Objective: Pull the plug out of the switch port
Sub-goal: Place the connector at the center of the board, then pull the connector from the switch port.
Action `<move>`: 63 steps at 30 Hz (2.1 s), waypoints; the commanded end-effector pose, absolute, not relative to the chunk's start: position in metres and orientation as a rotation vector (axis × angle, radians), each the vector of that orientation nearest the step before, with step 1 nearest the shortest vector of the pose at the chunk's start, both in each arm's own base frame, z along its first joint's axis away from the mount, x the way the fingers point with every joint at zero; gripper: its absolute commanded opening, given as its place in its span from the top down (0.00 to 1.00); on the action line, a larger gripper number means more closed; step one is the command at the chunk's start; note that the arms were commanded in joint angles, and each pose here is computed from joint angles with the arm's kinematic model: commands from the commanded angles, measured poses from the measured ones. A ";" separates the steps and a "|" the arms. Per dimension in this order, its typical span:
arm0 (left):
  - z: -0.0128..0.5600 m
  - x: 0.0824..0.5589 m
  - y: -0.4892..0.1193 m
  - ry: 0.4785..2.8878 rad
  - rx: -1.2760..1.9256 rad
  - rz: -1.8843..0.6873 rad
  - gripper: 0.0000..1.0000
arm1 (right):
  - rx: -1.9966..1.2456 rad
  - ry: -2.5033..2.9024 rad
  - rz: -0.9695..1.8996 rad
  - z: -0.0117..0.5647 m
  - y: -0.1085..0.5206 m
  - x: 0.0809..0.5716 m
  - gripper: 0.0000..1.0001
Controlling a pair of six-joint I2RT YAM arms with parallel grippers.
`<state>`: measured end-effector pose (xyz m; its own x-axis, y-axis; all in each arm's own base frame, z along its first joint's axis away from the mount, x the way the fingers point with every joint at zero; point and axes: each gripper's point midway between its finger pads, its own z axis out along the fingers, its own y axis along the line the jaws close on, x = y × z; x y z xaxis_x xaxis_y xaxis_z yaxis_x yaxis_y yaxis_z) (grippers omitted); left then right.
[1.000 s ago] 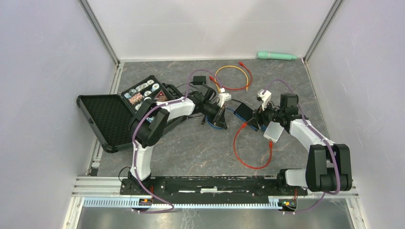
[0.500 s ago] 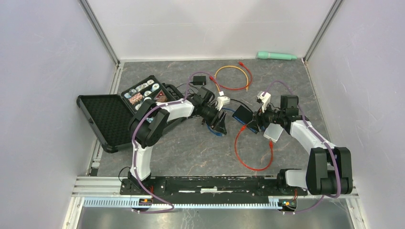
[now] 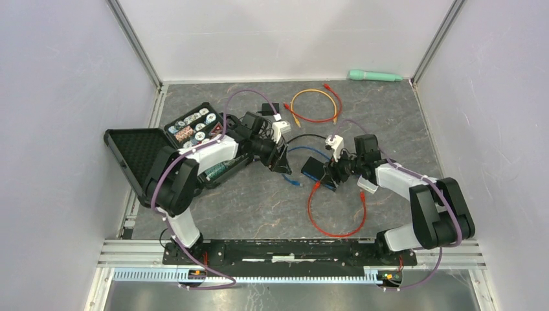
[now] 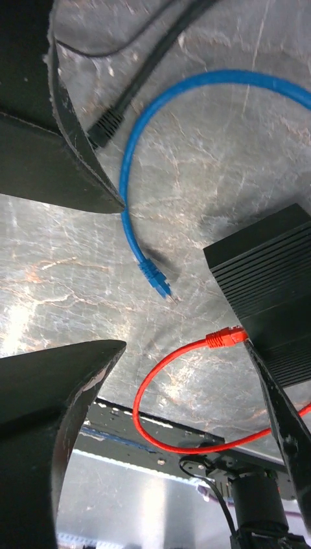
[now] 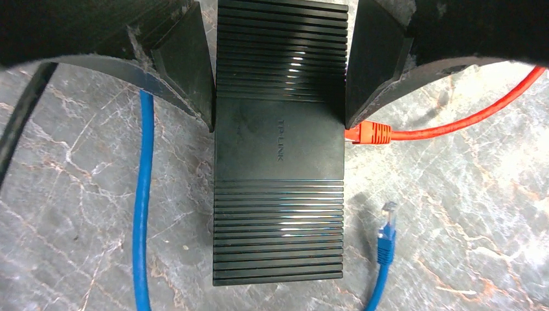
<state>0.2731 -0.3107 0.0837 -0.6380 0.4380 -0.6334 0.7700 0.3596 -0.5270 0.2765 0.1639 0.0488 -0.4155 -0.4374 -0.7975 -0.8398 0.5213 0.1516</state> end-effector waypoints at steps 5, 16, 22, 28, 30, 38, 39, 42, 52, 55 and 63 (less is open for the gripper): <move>0.099 0.274 -0.299 2.162 1.100 -1.087 0.22 | -1.056 2.056 0.658 0.035 0.171 0.289 0.67; 0.090 0.282 -0.299 2.200 1.064 -1.054 0.21 | -1.133 2.059 0.574 0.040 0.159 0.283 0.02; 0.085 0.283 -0.299 2.211 1.064 -1.046 0.21 | -1.180 2.081 0.541 0.033 0.151 0.274 0.02; 0.085 0.283 -0.300 2.208 1.040 -1.056 0.22 | -1.217 2.092 0.481 0.030 0.141 0.266 0.02; 0.086 0.284 -0.301 2.206 1.036 -1.055 0.22 | -1.218 2.072 0.446 0.036 0.138 0.268 0.02; 0.084 0.292 -0.299 2.215 1.033 -1.004 0.22 | -1.215 1.999 0.354 0.060 0.131 0.272 0.02; 0.084 0.294 -0.298 2.214 1.031 -0.988 0.22 | -1.222 1.997 0.340 0.060 0.129 0.271 0.02; 0.085 0.304 -0.292 2.200 1.029 -0.896 0.21 | -1.236 1.977 0.280 0.069 0.123 0.273 0.02; 0.097 0.347 -0.264 2.131 0.962 -0.542 0.20 | -1.157 1.886 -0.051 0.123 0.087 0.293 0.02; 0.106 0.354 -0.258 2.098 0.925 -0.484 0.17 | -1.038 1.827 -0.135 0.141 0.077 0.299 0.02; 0.122 0.361 -0.248 2.148 0.772 -0.541 0.00 | -1.101 1.911 0.093 0.108 0.102 0.280 0.02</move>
